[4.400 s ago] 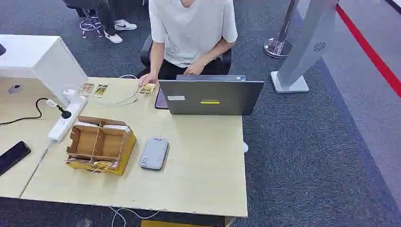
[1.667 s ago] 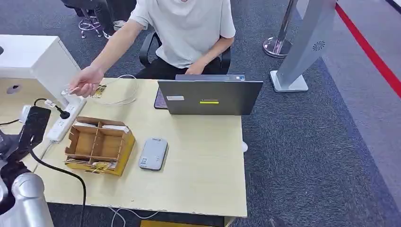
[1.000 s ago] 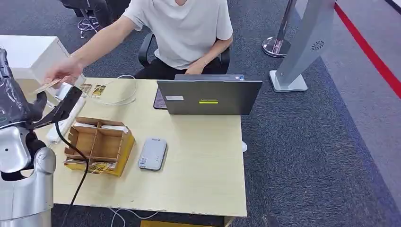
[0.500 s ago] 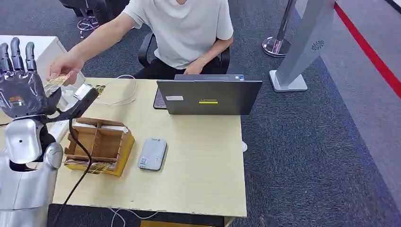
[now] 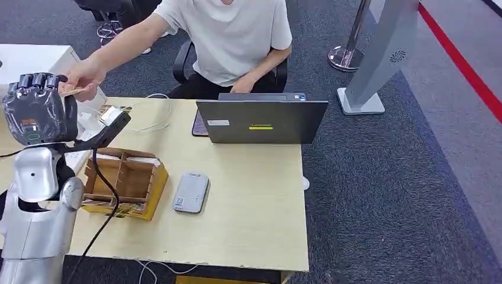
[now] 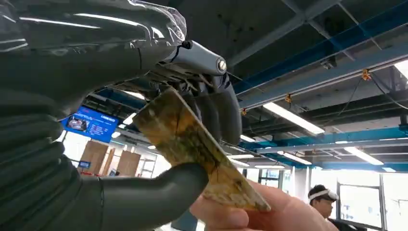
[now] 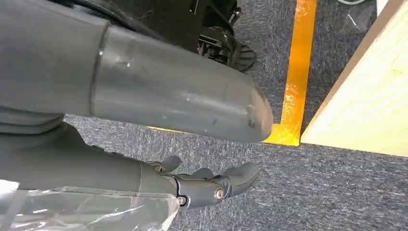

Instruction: Pass the card to the sensor for recognition and then transmit it.

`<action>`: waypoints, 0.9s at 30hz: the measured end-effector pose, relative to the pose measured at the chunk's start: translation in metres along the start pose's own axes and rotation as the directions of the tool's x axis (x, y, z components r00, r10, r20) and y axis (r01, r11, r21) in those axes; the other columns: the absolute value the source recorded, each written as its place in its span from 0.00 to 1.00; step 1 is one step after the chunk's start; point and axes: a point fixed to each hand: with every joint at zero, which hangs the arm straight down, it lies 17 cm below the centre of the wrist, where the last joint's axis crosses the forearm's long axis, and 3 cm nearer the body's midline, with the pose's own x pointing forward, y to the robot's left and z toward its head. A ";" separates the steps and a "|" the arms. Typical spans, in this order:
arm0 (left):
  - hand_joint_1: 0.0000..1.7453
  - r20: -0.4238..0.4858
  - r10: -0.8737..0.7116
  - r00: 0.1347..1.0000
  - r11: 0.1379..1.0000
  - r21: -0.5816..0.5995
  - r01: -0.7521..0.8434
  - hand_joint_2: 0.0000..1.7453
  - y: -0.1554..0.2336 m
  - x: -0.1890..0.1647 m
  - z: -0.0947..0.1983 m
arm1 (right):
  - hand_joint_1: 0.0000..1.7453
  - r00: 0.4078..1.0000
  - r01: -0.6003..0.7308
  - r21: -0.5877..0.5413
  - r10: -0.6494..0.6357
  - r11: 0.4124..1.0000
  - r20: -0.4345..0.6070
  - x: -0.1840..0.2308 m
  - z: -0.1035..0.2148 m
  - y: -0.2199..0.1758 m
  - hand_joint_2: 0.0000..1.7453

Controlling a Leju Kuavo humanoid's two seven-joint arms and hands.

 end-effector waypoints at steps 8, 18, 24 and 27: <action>1.00 0.012 0.013 1.000 1.000 0.008 -0.013 1.00 0.003 0.006 -0.003 | 0.00 1.000 -0.001 0.001 0.001 1.000 0.000 0.000 0.000 0.000 0.00; 1.00 0.013 0.025 1.000 1.000 0.004 -0.025 1.00 0.002 0.010 -0.002 | 0.00 1.000 -0.003 0.001 0.003 1.000 0.000 0.000 0.000 0.000 0.00; 1.00 0.065 0.070 0.995 0.996 0.041 -0.073 1.00 0.010 0.032 0.004 | 0.00 1.000 -0.003 -0.001 0.003 1.000 -0.003 -0.002 0.001 0.000 0.00; 1.00 0.070 0.091 0.993 0.995 0.044 -0.094 1.00 0.013 0.039 0.010 | 0.00 1.000 -0.003 -0.003 0.003 1.000 -0.007 -0.005 0.001 -0.001 0.00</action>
